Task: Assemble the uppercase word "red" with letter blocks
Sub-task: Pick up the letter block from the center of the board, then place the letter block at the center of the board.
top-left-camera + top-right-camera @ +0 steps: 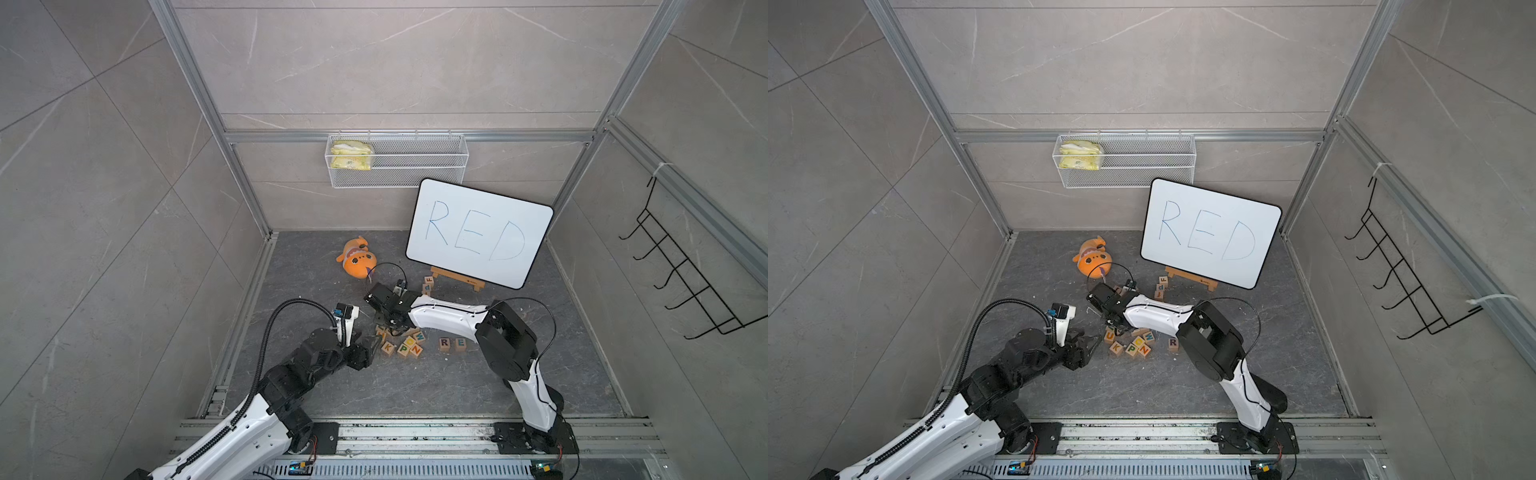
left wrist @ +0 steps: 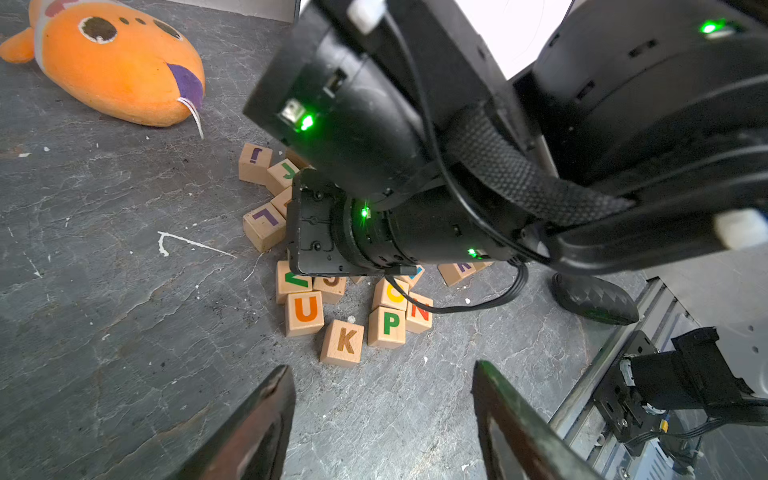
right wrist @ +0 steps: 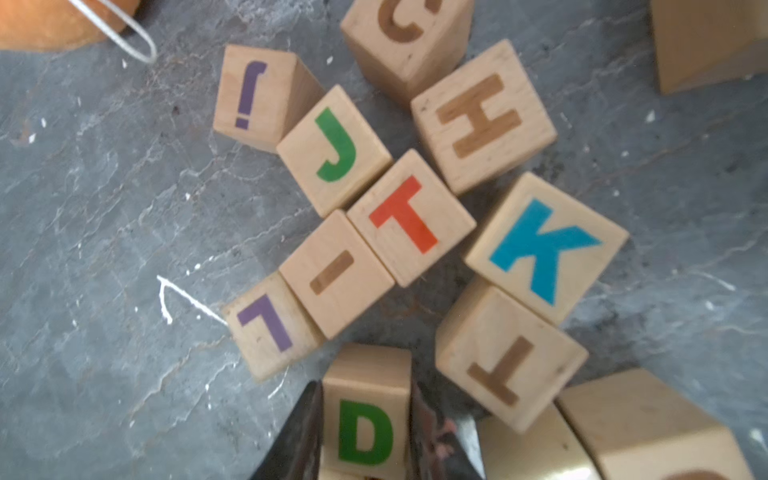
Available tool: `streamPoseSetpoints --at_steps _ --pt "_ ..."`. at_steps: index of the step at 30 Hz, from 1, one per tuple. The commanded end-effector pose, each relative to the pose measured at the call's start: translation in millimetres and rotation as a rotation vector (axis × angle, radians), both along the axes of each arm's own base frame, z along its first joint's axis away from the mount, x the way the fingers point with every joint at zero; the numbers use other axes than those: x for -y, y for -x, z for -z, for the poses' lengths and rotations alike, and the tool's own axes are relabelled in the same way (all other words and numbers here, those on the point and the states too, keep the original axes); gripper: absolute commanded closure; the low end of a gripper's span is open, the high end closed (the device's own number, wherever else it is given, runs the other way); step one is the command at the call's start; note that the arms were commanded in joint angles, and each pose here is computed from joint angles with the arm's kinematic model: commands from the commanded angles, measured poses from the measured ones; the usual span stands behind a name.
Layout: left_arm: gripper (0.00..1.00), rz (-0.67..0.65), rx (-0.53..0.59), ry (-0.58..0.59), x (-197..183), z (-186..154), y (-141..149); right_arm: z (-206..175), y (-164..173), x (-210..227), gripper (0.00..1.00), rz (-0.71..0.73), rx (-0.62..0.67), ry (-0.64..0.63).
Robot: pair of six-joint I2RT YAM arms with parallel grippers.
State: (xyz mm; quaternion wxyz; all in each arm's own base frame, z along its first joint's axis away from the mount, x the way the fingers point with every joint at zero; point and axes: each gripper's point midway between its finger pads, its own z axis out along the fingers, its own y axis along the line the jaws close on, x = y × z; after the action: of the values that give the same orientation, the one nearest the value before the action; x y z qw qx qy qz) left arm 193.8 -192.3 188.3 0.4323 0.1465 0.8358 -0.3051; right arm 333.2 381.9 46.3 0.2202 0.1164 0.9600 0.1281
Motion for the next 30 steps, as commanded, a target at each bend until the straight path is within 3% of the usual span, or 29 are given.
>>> streamPoseSetpoints --at_steps 1,9,18,24,30 --pt "0.29 0.031 0.031 0.034 6 -9 2 -49 -4 -7 0.67 -0.064 0.099 -0.108" --pt "0.3 0.047 0.034 0.05 10 -8 3 -115 18 33 0.7 -0.209 0.265 -0.093" --pt "0.3 0.163 -0.062 0.028 41 7 6 -142 69 151 0.77 -0.318 0.361 0.218" --pt "0.3 0.182 -0.073 0.023 47 11 6 -145 71 214 0.8 -0.325 0.316 0.332" --pt "0.3 0.199 -0.077 0.025 50 11 8 -93 80 257 0.81 -0.263 0.1 0.267"
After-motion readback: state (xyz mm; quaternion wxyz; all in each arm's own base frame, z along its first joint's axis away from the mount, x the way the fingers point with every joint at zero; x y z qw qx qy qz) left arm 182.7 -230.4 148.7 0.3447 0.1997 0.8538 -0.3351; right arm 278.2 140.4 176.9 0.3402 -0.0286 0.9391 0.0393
